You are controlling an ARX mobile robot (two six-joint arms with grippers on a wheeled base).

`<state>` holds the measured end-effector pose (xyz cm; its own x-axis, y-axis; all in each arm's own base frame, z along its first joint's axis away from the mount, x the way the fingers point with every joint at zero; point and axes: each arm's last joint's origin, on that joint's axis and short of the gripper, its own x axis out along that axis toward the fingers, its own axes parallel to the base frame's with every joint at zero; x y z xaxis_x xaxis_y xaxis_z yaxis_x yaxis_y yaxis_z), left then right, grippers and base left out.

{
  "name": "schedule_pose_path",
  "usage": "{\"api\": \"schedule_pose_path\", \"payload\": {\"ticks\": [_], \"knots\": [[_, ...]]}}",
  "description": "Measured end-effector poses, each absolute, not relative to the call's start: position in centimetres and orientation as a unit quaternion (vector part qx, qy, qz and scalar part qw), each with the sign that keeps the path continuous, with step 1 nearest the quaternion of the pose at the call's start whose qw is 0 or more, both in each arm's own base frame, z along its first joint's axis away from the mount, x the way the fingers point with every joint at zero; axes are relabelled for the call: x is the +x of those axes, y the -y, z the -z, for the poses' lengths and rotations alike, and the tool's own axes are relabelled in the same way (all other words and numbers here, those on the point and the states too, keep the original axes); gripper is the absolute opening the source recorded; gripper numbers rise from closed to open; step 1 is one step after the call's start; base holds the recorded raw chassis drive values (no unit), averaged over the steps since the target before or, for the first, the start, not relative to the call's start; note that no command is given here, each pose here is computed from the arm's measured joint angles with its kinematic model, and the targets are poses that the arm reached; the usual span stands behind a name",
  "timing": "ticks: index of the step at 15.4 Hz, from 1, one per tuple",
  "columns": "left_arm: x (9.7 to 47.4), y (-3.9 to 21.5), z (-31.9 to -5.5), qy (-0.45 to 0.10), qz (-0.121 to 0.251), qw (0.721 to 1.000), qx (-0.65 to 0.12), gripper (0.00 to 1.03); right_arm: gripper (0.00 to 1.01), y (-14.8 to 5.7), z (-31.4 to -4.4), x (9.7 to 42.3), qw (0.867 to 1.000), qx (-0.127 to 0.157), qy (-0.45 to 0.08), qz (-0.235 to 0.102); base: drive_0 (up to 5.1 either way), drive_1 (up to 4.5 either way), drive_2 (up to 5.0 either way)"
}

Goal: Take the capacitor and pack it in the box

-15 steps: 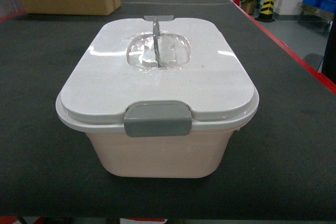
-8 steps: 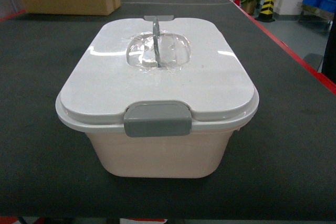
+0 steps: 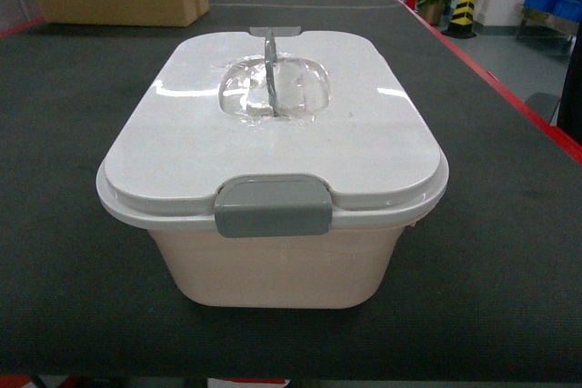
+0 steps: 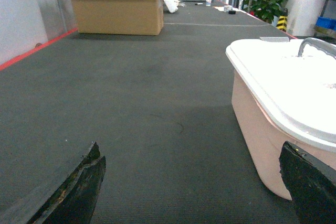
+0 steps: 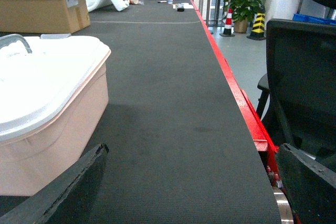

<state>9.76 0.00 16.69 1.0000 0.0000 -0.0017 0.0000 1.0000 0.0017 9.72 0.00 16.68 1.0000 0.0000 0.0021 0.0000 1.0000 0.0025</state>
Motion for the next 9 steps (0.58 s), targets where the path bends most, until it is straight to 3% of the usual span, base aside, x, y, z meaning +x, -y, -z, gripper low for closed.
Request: {"api": "schedule_pose_path", "payload": {"ticks": [9], "knots": [[9.76,0.00,-16.69,-0.001,0.000,1.000,0.001,0.98,0.98,0.00,-16.68,9.72,1.000,0.001,0.001,0.000,0.0,0.00,0.0]]}}
